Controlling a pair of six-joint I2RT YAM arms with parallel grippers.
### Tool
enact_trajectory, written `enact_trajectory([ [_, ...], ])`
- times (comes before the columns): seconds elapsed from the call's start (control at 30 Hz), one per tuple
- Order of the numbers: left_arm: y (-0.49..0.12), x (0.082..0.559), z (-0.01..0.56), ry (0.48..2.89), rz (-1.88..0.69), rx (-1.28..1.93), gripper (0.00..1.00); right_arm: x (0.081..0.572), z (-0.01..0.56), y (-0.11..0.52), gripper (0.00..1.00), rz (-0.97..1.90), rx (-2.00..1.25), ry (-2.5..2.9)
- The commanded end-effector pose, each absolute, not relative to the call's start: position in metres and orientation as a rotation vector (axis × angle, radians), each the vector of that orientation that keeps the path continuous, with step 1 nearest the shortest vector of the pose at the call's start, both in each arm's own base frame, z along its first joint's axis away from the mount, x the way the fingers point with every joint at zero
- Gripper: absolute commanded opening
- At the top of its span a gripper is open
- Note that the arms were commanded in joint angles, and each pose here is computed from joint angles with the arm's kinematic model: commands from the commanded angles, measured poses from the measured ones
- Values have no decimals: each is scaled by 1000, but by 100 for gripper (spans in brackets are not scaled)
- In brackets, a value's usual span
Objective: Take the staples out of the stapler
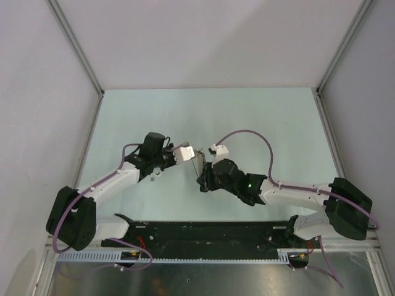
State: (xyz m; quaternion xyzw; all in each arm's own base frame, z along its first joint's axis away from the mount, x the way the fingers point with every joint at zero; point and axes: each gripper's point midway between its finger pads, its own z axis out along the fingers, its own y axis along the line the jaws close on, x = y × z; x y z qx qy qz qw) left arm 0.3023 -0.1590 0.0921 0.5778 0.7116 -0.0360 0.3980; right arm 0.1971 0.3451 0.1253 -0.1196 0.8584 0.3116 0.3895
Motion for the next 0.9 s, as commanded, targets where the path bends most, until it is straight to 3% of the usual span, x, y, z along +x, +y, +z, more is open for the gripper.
enact_trajectory([
  [0.0,-139,344,130,1652,267,1394,0,184,117,328,0,721,-385,2210],
  [0.3,-137,340,123,1505,470,1499,0,178,109,321,0,696,-410,2231],
  [0.57,-142,335,127,1494,457,1481,0,178,111,323,0,715,-398,2218],
  [0.73,-169,316,133,1597,218,1429,1,196,138,338,0,801,-296,2125],
  [0.87,-196,283,142,1708,-121,1370,16,227,176,343,0,865,-152,2008],
])
